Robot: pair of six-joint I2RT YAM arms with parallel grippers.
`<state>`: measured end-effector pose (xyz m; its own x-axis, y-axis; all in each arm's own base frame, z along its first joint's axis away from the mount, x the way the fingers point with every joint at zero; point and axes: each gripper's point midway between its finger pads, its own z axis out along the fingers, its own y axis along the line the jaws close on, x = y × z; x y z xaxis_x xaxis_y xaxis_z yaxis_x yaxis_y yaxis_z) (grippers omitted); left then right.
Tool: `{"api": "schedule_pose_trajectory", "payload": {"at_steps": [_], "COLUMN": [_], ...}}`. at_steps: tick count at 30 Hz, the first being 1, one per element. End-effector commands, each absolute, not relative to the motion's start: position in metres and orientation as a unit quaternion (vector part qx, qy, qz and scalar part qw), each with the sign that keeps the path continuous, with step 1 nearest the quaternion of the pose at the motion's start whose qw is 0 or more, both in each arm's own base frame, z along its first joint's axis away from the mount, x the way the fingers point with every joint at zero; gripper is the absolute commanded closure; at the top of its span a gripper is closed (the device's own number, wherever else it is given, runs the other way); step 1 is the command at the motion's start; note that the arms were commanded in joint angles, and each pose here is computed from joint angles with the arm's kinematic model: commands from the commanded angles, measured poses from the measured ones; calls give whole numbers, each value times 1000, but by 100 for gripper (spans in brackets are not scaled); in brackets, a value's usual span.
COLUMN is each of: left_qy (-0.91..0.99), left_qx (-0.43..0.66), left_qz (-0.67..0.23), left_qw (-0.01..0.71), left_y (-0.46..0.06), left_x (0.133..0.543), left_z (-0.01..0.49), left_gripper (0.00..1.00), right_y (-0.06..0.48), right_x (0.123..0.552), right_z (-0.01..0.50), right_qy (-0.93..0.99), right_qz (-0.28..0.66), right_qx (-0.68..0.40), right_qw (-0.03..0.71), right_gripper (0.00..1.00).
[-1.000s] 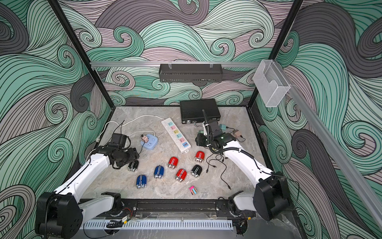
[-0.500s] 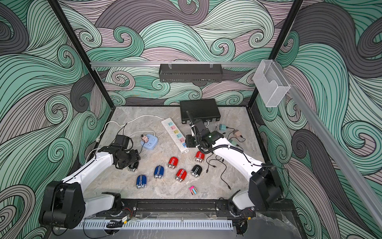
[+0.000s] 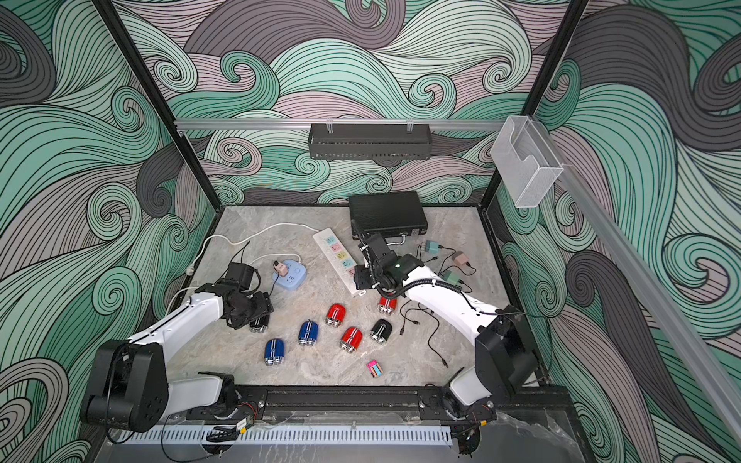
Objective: Unplug the electric shaver
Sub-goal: Pick up the electric shaver from the center of the board.
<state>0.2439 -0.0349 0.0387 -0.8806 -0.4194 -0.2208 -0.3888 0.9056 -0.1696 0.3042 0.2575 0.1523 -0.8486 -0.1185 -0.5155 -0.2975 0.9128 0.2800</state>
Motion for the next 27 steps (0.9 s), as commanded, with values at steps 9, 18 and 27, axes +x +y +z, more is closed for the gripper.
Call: {"api": "schedule_pose_trajectory", "payload": {"at_steps": [9,18,27], "left_qy": [980,985,989], "left_qx": [-160,-138,-122], "left_qz": [-30,3,9], "left_qw": [111,107,79], "left_y": [-51,-50,-56], "left_x": [246,247,242], "left_z": [33,34,22], "left_gripper": [22,26,27], "right_y": [267,273,276], "right_x": [306,306,305], "right_z": [152,151,147], "right_qy": [944,944,945], "right_qz": [177,177,176], "right_qx": [-110,-114,-116], "right_qw": [256,253,250], "right_gripper": [51,51,51]}}
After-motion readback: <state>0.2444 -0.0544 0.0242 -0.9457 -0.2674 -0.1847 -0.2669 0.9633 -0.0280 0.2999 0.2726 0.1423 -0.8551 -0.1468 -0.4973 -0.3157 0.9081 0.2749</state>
